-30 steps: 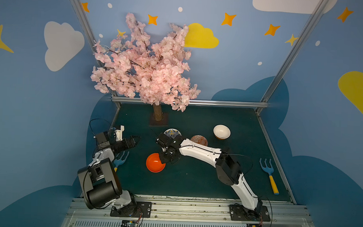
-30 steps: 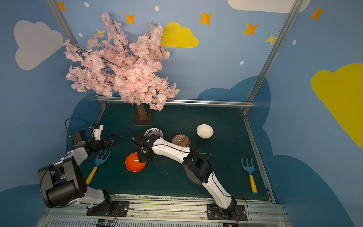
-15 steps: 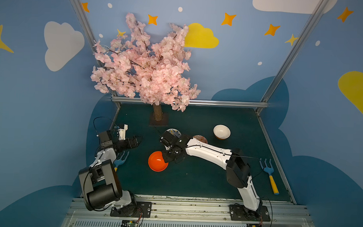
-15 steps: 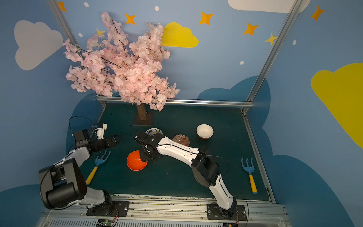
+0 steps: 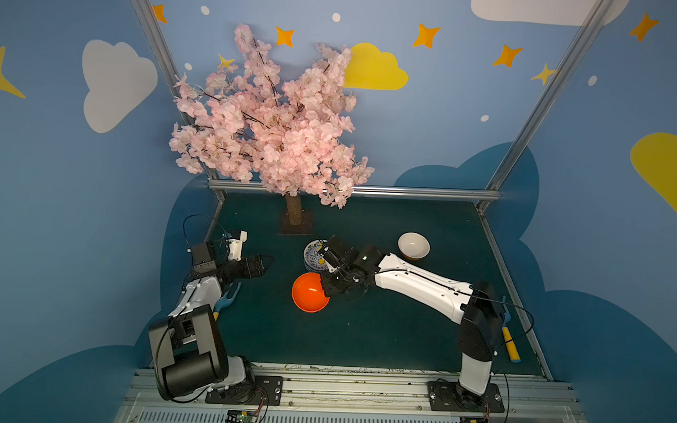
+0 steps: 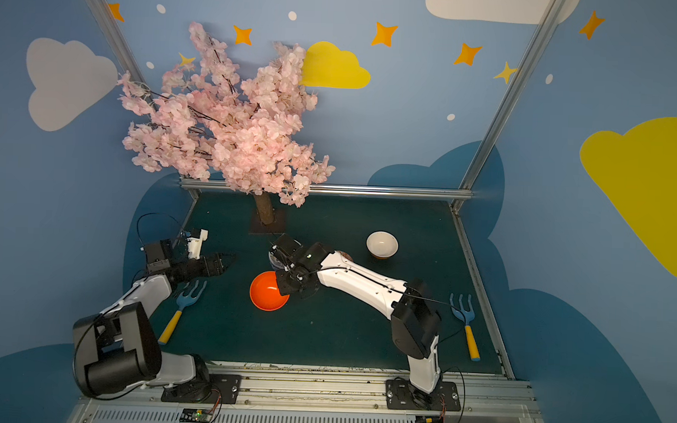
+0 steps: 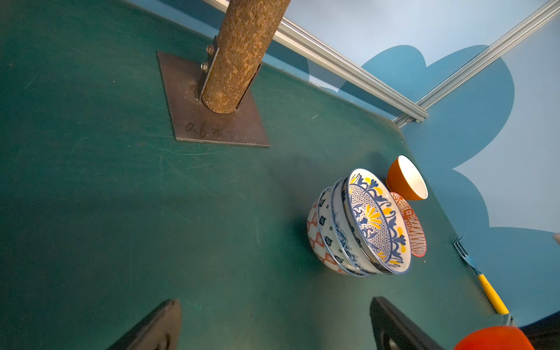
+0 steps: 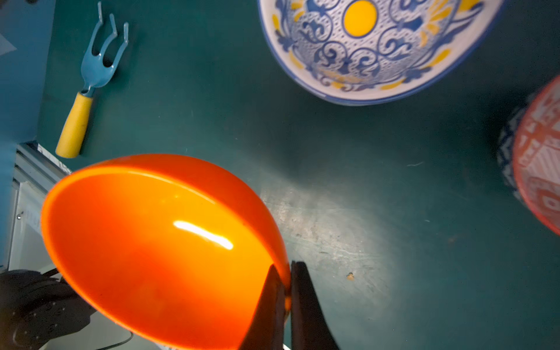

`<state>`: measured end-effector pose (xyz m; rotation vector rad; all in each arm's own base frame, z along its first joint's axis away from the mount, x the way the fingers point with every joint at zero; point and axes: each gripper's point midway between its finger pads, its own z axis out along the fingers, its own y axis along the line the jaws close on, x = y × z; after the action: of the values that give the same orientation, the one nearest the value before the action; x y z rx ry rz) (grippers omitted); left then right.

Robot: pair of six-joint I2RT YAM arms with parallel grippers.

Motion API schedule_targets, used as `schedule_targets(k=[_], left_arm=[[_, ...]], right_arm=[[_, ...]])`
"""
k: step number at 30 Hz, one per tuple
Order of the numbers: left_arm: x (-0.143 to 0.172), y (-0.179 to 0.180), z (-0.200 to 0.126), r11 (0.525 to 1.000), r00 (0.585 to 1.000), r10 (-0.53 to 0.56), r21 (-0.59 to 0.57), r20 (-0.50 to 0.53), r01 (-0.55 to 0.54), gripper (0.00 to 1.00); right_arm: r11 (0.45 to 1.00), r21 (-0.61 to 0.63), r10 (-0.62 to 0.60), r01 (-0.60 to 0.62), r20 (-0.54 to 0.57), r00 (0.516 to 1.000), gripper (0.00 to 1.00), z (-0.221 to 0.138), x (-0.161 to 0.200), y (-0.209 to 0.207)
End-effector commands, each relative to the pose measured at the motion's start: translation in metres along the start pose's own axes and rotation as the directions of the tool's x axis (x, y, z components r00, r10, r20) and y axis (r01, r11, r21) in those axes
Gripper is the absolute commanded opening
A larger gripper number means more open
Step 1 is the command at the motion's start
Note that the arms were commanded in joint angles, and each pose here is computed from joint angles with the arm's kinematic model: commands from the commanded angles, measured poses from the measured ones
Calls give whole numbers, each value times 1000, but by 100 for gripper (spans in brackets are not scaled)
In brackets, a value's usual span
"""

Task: Stack the bowls
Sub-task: Place the bowl on the bowl.

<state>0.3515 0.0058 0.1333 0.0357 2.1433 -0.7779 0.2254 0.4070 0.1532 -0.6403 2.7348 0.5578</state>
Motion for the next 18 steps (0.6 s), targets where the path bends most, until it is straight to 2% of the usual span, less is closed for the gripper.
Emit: schedule_targets(k=[1, 18], left_arm=[[6, -7, -1, 1000, 1000, 27, 12, -13, -26, 100], [21, -44, 5, 984, 986, 159, 91, -45, -154, 100]], right_arm=[[1000, -19, 21, -20, 69, 997, 0, -27, -14, -7], [982, 20, 183, -187, 146, 972, 0, -71, -26, -83]])
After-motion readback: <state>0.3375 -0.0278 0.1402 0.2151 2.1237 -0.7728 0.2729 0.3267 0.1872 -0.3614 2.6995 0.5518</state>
